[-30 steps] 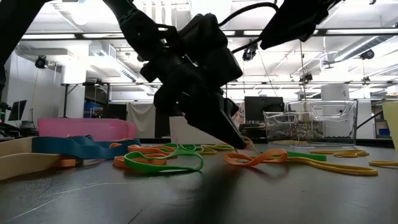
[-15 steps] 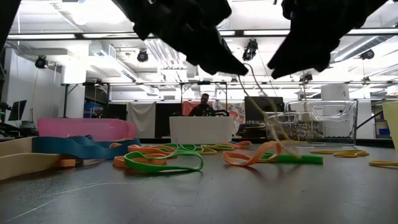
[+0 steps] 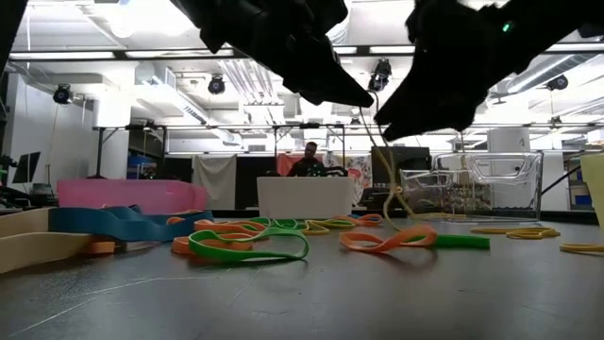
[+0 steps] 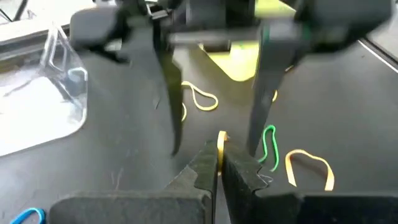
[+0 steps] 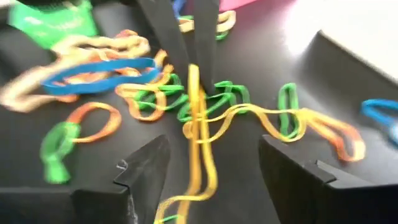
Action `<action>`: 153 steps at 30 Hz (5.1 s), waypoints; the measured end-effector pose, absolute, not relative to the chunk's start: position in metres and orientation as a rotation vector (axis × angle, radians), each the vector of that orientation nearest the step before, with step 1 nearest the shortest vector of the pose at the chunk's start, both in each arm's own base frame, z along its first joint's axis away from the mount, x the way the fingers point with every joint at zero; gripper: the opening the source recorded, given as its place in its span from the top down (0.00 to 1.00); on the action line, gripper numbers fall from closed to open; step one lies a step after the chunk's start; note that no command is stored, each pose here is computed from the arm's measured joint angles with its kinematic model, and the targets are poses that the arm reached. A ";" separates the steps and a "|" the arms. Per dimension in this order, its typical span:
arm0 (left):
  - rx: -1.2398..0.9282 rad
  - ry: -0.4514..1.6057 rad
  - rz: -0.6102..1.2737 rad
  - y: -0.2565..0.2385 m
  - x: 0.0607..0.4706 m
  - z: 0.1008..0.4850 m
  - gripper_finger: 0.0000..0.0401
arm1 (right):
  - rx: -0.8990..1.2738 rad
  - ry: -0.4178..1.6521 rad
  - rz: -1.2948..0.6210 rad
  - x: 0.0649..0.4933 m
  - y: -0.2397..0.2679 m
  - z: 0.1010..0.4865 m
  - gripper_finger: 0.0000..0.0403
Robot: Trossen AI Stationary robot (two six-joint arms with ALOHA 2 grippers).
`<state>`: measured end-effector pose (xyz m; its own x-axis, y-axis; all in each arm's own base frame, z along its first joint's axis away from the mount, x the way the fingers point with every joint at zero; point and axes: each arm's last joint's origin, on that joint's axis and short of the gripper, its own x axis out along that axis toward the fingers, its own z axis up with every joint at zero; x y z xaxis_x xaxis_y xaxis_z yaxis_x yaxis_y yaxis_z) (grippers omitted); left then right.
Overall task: Sort rubber bands into baskets
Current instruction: Put the yellow rubber band into the transparent bin, then put the orange rubber band into the white bin
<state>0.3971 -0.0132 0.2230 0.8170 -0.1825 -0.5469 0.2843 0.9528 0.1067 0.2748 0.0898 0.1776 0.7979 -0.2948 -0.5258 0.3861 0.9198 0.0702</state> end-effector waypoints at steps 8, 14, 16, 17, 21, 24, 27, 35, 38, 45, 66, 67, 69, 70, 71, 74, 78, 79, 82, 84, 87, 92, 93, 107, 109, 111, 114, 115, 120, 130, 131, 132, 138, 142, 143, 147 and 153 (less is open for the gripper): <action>0.187 0.563 -0.250 -0.013 0.397 0.223 1.00 | 0.061 0.555 -0.352 0.291 0.091 0.173 0.61; 0.155 0.574 -0.251 -0.013 0.397 0.223 0.95 | 0.040 0.548 -0.337 0.290 0.090 0.177 0.95; 0.150 0.587 -0.243 -0.013 0.396 0.222 0.90 | 0.041 0.547 -0.333 0.290 0.090 0.179 0.97; 0.149 0.588 -0.240 -0.013 0.396 0.222 0.86 | 0.036 0.547 -0.332 0.289 0.090 0.180 0.97; 0.156 0.592 -0.222 -0.011 0.393 0.227 0.73 | 0.020 0.556 -0.331 0.283 0.086 0.190 0.98; 0.190 0.592 -0.149 -0.008 0.384 0.241 0.64 | 0.003 0.587 -0.364 0.276 0.077 0.206 0.98; 0.221 0.603 -0.099 -0.006 0.372 0.258 0.58 | -0.037 0.593 -0.479 0.268 0.062 0.230 0.98; 0.199 0.611 -0.088 -0.006 0.343 0.290 0.55 | -0.196 0.565 -0.793 0.252 0.010 0.299 0.98; 0.165 0.620 -0.078 -0.006 0.337 0.295 0.55 | -0.182 0.543 -0.949 0.248 -0.014 0.314 0.98; 0.133 0.677 -0.087 -0.012 0.335 0.289 0.55 | -0.028 0.598 -1.310 0.229 -0.079 0.308 0.98; 0.142 0.849 -0.117 -0.020 0.317 0.271 0.55 | 0.389 0.897 -1.270 0.214 -0.158 0.251 0.64; 0.145 0.846 -0.110 -0.019 0.314 0.272 0.55 | 0.390 0.889 -1.256 0.214 -0.156 0.254 0.62; 0.157 0.833 -0.082 -0.018 0.306 0.276 0.55 | 0.386 0.856 -1.227 0.214 -0.151 0.262 0.59; 0.162 0.824 -0.069 -0.017 0.301 0.278 0.55 | 0.383 0.841 -1.206 0.214 -0.147 0.266 0.58; 0.164 0.815 -0.057 -0.017 0.297 0.280 0.55 | 0.383 0.833 -1.181 0.214 -0.143 0.269 0.57; 0.164 0.801 -0.028 -0.015 0.282 0.278 0.55 | 0.375 0.806 -1.099 0.216 -0.126 0.277 0.55; 0.161 0.767 -0.020 -0.014 0.265 0.265 0.55 | 0.337 0.748 -0.990 0.223 -0.100 0.288 0.55; 0.160 0.750 -0.019 -0.014 0.262 0.261 0.55 | 0.326 0.730 -0.960 0.225 -0.093 0.291 0.55; 0.159 0.704 -0.011 -0.012 0.257 0.243 0.55 | 0.302 0.665 -0.869 0.231 -0.073 0.300 0.55; 0.154 0.665 -0.007 -0.012 0.256 0.231 0.55 | 0.289 0.640 -0.817 0.235 -0.062 0.303 0.55; 0.121 0.686 -0.025 -0.013 0.254 0.216 0.55 | 0.269 0.623 -0.745 0.241 -0.045 0.304 0.55; 0.062 0.857 -0.048 -0.013 0.246 0.199 0.55 | 0.238 0.640 -0.661 0.247 -0.024 0.301 0.55; 0.053 0.898 -0.037 -0.011 0.243 0.195 0.55 | 0.234 0.641 -0.648 0.248 -0.021 0.301 0.55; -0.005 1.165 0.026 -0.005 0.250 0.149 0.63 | 0.239 0.632 -0.616 0.250 -0.008 0.297 0.55; -0.005 1.184 0.026 -0.005 0.252 0.144 0.64 | 0.242 0.625 -0.615 0.251 -0.008 0.297 0.55; -0.005 1.193 0.026 -0.005 0.254 0.141 0.66 | 0.241 0.624 -0.615 0.251 -0.008 0.297 0.55; 0.000 1.197 0.033 -0.005 0.257 0.139 0.70 | 0.240 0.626 -0.615 0.251 -0.008 0.297 0.55; 0.002 1.202 0.035 -0.005 0.258 0.137 0.71 | 0.240 0.626 -0.615 0.251 -0.008 0.297 0.55; 0.004 1.209 0.034 -0.005 0.259 0.136 0.83 | 0.238 0.627 -0.614 0.251 -0.008 0.296 0.55; 0.037 1.125 0.070 -0.003 0.266 0.159 1.00 | 0.229 0.631 -0.613 0.251 -0.008 0.296 0.55; 0.048 1.109 0.071 -0.003 0.268 0.164 1.00 | 0.229 0.632 -0.613 0.251 -0.008 0.295 0.55; 0.058 1.092 0.067 -0.003 0.270 0.170 1.00 | 0.227 0.635 -0.614 0.250 -0.008 0.294 0.55; 0.130 0.925 0.055 -0.003 0.282 0.216 1.00 | 0.190 0.612 -0.576 0.253 -0.005 0.280 0.55; 0.188 0.835 0.071 -0.002 0.289 0.245 1.00 | 0.140 0.534 -0.470 0.258 0.004 0.265 0.55; 0.200 0.810 0.067 -0.002 0.292 0.253 1.00 | 0.135 0.508 -0.433 0.260 0.006 0.262 0.55; 0.241 0.740 0.055 -0.002 0.301 0.275 1.00 | 0.129 0.348 -0.281 0.263 0.013 0.249 0.55; 0.280 0.681 0.045 -0.003 0.311 0.293 1.00 | 0.103 0.199 -0.191 0.259 0.018 0.239 0.51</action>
<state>0.3106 -0.0026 0.2933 0.7778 0.1326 -0.6144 0.0497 0.9614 0.2704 0.2590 0.0184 0.2391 0.9622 -0.1779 -0.2064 0.1982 0.9767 0.0825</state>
